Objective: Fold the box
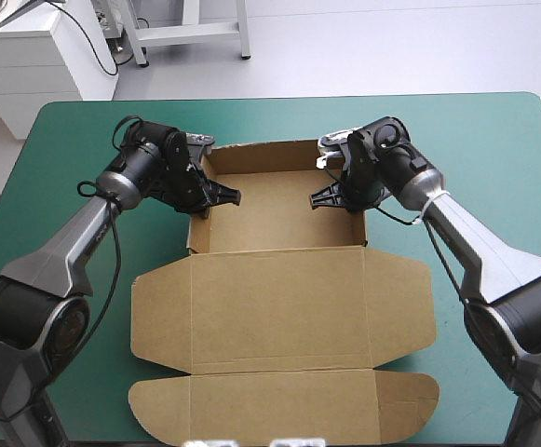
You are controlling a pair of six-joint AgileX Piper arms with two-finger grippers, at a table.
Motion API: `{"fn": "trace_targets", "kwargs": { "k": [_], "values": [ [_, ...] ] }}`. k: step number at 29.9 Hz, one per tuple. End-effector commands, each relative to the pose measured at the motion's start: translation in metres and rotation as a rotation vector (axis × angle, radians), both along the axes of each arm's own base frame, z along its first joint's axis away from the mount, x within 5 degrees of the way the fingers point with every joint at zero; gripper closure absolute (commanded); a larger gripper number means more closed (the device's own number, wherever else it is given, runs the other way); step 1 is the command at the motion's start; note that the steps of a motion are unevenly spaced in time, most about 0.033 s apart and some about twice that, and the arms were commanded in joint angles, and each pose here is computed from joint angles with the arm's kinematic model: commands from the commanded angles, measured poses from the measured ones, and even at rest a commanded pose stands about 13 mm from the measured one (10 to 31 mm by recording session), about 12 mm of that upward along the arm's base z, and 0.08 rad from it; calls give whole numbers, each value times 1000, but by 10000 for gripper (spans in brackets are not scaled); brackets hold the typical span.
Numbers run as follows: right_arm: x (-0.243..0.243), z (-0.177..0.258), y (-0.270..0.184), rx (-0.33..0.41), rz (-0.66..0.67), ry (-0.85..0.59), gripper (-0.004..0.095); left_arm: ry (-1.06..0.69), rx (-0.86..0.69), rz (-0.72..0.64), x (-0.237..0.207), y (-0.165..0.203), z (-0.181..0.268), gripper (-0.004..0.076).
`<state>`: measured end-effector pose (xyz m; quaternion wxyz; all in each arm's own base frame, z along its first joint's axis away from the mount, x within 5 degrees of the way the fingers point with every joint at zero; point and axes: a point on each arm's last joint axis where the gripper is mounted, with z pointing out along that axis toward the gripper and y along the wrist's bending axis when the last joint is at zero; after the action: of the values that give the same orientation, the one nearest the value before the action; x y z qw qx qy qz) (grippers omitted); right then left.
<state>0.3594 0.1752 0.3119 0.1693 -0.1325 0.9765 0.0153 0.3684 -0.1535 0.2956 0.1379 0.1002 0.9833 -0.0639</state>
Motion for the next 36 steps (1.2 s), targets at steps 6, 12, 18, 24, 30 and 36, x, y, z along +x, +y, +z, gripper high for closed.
{"fn": "trace_targets", "kwargs": {
  "k": [6, 12, 18, 24, 30, 36],
  "values": [
    [0, -7, 14, 47, 74, 54, 923, -81, -52, -40, 8, -15, 5, 731],
    [3, -9, 16, 52, 83, 36, 918, -68, -29, -44, 12, -16, -4, 731],
    [4, -8, 7, -37, 37, 29, 554, -21, -13, -50, 9, -15, -6, 629],
    [7, 0, 5, -53, 35, -10, 378, -26, -15, -53, 9, -15, 5, 309],
    [9, 21, 5, -35, 32, -81, 378, -85, 39, -59, 11, -9, 32, 203],
    [3, 54, -6, -61, 23, -196, 378, -193, 22, -51, 9, -6, 71, 205]
  ]
}}
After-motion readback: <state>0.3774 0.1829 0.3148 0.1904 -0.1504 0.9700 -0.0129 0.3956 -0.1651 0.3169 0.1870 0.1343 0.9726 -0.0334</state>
